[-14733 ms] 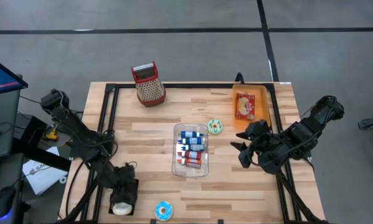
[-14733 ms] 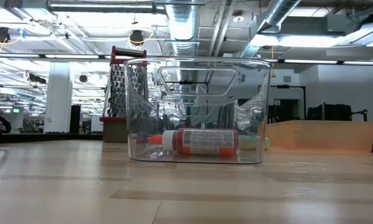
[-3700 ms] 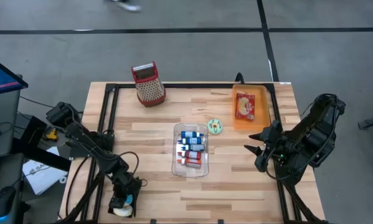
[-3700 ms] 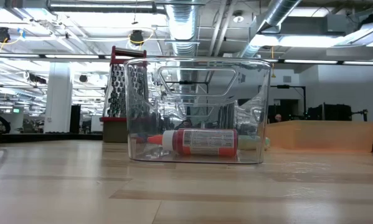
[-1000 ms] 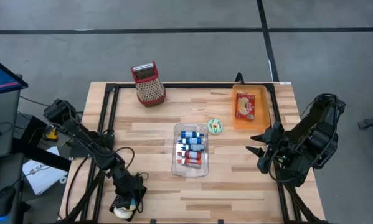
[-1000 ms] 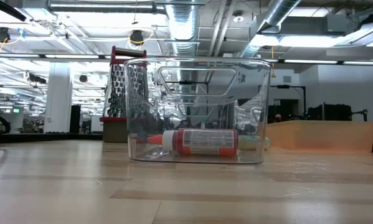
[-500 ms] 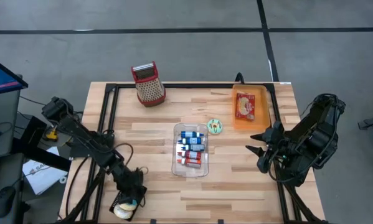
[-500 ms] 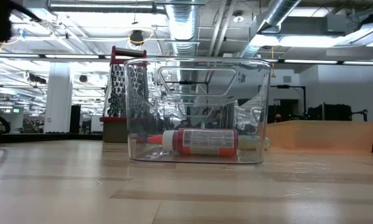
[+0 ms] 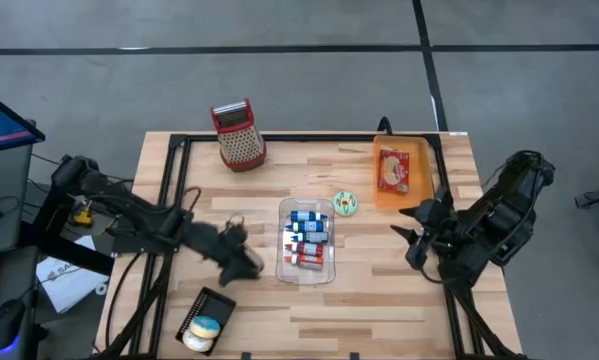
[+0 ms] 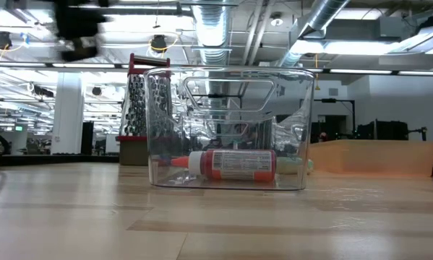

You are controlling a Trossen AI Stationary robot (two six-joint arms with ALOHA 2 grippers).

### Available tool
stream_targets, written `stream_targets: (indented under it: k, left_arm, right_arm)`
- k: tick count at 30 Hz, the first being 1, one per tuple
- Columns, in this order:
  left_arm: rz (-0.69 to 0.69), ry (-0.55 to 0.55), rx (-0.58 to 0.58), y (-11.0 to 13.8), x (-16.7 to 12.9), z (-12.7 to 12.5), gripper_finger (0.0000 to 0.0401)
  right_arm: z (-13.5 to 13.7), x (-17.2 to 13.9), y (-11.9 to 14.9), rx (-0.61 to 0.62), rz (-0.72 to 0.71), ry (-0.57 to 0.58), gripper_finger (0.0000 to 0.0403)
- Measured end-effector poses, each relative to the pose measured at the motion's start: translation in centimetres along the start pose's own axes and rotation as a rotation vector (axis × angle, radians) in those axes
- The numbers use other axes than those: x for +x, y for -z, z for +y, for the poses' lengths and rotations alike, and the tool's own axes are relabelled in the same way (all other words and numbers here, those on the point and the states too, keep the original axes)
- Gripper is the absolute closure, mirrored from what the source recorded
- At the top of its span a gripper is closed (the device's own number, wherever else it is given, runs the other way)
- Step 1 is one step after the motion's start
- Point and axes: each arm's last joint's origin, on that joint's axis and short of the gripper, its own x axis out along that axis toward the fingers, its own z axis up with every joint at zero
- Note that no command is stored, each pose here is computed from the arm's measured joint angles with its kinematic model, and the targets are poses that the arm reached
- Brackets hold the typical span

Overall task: Pick & Place Food Item
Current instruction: Put the green donut into the black bin

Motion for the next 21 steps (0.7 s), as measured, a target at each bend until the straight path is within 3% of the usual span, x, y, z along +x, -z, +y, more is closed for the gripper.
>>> stream_targets:
  k: [7,10,13,17,21]
  left_arm:
    - [-0.381,-0.017,0.261,-7.2,1.4,0.1,0.0206]
    - [-0.599,-0.043,0.372,-10.2,0.9,-0.6,0.0216]
    - [-0.740,-0.124,0.474,-12.6,-0.2,-1.4,0.0223]
    - [-0.830,-0.203,0.579,-14.6,-2.4,-2.5,0.0226]
    - [-0.814,-0.237,0.613,-15.1,-5.2,-3.7,0.0221]
  right_arm:
    - [-2.3,2.7,0.6,0.037,0.061,0.121,0.0207]
    - [-3.8,4.7,1.7,0.137,0.148,0.157,0.0207]
    - [-4.9,7.1,2.6,0.266,0.201,0.123,0.0207]
    - [-5.9,11.2,2.5,0.362,0.211,0.012,0.0208]
    - [-7.1,16.4,2.0,0.312,0.310,-0.025,0.0217]
